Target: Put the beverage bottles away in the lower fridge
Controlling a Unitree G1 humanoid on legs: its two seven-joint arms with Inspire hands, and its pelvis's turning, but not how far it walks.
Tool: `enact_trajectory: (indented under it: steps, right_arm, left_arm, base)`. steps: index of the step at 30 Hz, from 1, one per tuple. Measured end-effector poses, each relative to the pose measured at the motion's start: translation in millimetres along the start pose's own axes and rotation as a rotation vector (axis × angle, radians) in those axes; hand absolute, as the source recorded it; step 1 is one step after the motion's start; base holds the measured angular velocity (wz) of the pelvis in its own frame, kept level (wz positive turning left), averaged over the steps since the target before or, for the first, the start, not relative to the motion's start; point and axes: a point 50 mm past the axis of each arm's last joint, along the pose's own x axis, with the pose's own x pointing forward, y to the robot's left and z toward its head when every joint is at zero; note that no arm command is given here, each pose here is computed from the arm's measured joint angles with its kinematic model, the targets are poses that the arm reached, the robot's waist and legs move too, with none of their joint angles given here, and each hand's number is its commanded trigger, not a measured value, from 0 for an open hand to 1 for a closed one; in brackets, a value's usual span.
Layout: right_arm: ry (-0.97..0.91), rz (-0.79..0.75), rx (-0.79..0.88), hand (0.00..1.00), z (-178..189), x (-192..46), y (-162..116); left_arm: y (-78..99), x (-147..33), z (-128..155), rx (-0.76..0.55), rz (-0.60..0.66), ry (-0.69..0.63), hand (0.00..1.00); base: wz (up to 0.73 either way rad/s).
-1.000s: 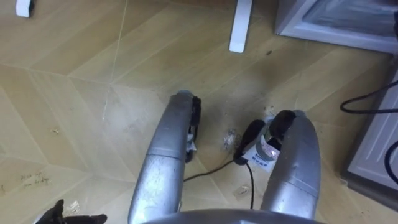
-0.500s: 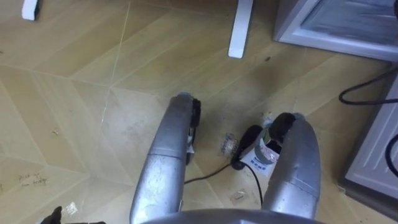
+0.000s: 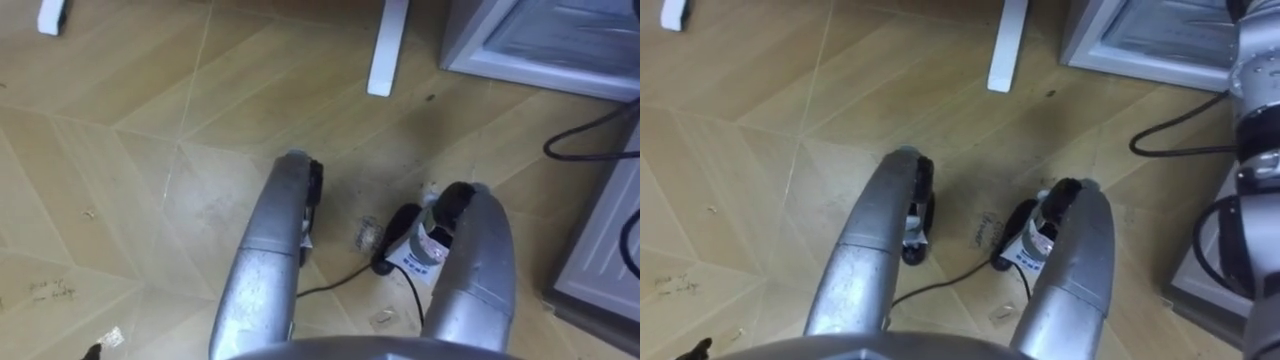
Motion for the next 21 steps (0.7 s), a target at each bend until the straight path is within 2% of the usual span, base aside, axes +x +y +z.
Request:
enact_trajectory:
  steps: [4,8,13,18,21]
  right_arm:
    - [0.022,0.015,-0.058,0.0,-5,0,-17]
    - [0.084,0.085,-0.206,0.0,-17,-2,-37]
    - [0.167,0.072,-0.402,0.0,-20,-9,-82]
    - [0.329,0.089,-0.662,0.0,-20,-28,-134]
    - [0.408,0.097,-0.757,0.0,-22,-35,-149]
  left_arm:
    - [-3.9,0.0,-1,0.02,-0.036,0.007,0.0]
    - [-5.4,-0.2,-5,0.013,-0.052,0.036,0.0]
    - [-5.4,0.0,-10,0.004,-0.058,0.06,0.0]
    - [-1.3,2.5,-10,-0.018,-0.063,0.077,0.0]
    - [-1.4,5.6,-4,-0.034,-0.061,0.068,0.0]
  base:
    - [0.0]
    - [-0.05]
    - [0.02]
    - [0.0]
    - [-0.09]
